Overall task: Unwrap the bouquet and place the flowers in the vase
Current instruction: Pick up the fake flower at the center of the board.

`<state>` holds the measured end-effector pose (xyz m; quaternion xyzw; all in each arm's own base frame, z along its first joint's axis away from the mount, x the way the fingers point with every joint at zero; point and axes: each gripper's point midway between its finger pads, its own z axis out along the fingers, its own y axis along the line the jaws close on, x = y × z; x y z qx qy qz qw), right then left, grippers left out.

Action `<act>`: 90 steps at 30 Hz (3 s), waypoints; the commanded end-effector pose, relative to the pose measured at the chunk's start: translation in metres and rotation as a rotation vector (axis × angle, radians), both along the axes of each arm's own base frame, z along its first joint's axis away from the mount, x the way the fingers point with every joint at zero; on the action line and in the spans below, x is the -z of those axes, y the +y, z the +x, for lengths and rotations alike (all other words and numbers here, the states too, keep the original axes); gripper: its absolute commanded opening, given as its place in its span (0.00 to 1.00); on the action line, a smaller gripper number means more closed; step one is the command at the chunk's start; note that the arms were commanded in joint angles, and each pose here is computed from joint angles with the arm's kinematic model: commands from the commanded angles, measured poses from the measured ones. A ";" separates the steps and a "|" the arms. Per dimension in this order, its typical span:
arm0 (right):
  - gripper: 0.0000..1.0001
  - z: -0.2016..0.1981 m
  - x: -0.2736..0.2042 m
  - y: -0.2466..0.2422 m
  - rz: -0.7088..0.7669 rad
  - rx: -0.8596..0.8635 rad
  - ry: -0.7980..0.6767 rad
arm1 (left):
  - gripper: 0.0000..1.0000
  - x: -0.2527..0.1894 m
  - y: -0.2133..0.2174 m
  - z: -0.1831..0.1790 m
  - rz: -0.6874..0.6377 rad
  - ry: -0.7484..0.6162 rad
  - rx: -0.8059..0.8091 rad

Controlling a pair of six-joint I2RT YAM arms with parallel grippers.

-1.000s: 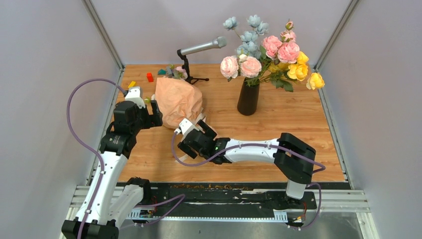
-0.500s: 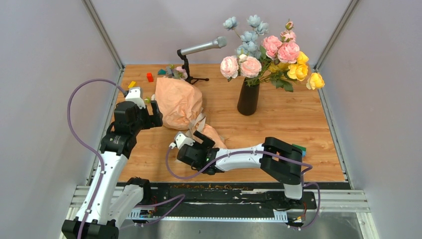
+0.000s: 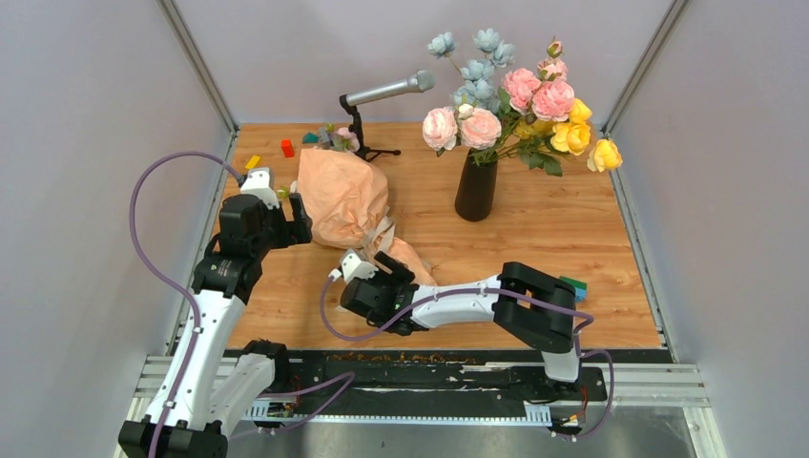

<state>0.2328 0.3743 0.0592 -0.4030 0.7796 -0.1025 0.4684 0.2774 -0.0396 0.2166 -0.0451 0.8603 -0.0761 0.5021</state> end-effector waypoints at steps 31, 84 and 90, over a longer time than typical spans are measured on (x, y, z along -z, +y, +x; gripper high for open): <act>0.79 -0.044 -0.070 -0.049 0.245 -0.079 0.270 | 1.00 -0.001 -0.003 0.002 -0.019 -0.014 0.018; 0.08 0.059 0.009 0.014 0.110 -0.137 0.367 | 1.00 0.019 -0.007 0.015 -0.101 0.053 0.060; 0.00 0.056 -0.022 0.015 0.273 -0.116 0.318 | 1.00 0.006 -0.014 0.012 -0.135 0.011 0.086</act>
